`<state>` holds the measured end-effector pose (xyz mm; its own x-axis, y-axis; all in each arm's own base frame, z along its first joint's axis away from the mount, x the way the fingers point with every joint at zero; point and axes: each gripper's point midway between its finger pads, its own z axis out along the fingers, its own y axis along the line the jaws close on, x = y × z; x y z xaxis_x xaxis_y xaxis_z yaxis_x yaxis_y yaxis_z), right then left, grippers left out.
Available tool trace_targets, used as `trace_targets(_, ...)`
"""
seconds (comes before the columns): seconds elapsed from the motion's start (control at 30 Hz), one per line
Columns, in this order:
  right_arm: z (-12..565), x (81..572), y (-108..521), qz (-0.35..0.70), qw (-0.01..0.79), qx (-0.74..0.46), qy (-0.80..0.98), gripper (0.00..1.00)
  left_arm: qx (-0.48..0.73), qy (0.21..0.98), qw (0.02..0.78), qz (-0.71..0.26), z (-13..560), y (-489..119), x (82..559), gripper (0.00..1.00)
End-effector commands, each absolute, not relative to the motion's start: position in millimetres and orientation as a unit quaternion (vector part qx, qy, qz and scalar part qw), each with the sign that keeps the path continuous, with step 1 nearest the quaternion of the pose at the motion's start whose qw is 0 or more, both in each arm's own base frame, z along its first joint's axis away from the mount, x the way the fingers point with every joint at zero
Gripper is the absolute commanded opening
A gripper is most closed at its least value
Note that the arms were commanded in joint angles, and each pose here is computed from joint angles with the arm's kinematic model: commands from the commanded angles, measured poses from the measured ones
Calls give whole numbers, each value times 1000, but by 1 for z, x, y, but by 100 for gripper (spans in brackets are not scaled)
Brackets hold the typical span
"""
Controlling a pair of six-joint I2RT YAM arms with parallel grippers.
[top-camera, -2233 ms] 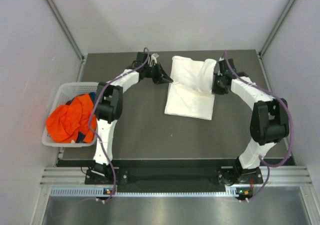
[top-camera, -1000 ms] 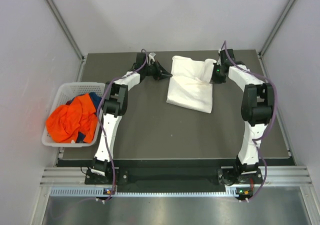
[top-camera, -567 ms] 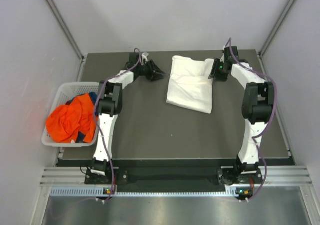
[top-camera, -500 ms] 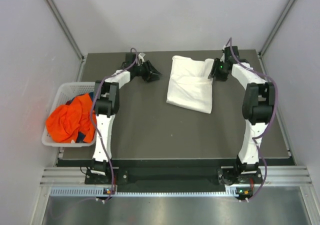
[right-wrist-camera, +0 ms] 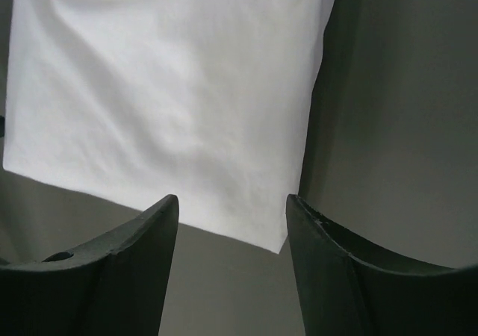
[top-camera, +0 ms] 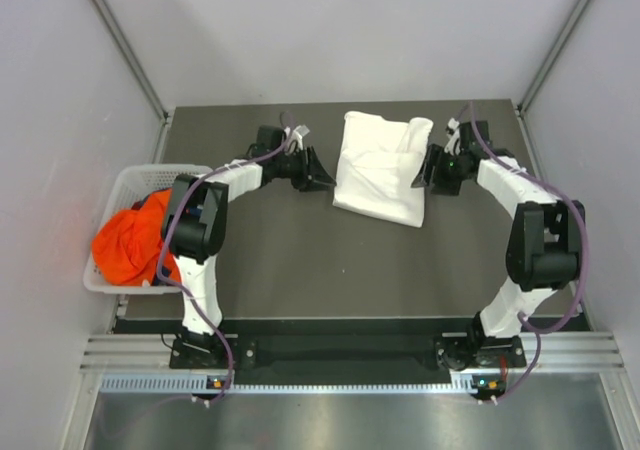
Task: Fold and stack the t-shirts
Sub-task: Fold the tshirt
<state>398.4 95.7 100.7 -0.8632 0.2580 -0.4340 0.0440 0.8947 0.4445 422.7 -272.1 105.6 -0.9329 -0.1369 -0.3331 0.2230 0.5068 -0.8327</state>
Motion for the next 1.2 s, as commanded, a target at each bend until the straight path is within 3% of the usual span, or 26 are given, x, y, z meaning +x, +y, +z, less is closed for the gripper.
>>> trace_targets(0.0, 100, 389, 105, 259, 261, 57, 928, 59, 68, 820, 222, -523, 118, -279, 419, 46)
trace_targets(0.27, 59, 364, 105, 258, 236, 63, 935, 57, 83, 820, 208, -526, 108, -291, 404, 46)
trace_targets(0.63, 50, 361, 102, 265, 245, 52, 931, 52, 78, 831, 193, -516, 89, -293, 397, 44)
trace_targets(0.7, 51, 361, 104, 272, 246, 49, 929, 47, 79, 832, 193, -515, 87, -294, 396, 40)
trace_targets(0.73, 51, 360, 104, 273, 246, 48, 929, 43, 78, 835, 195, -509, 85, -295, 396, 33)
trace_targets(0.8, 51, 358, 103, 270, 247, 45, 929, 28, 71, 847, 187, -493, 77, -292, 392, 25)
trace_targets(0.83, 50, 355, 102, 268, 244, 46, 931, 22, 64, 851, 188, -485, 73, -289, 392, 16)
trace_targets(0.87, 52, 352, 102, 264, 245, 41, 932, 12, 62, 854, 185, -483, 70, -288, 390, 14)
trace_targets(0.97, 54, 347, 97, 253, 247, 39, 935, 0, 47, 868, 178, -460, 57, -281, 386, 0)
trace_targets(1.17, 51, 333, 98, 253, 236, 34, 938, 0, 22, 888, 165, -428, 35, -270, 372, 0)
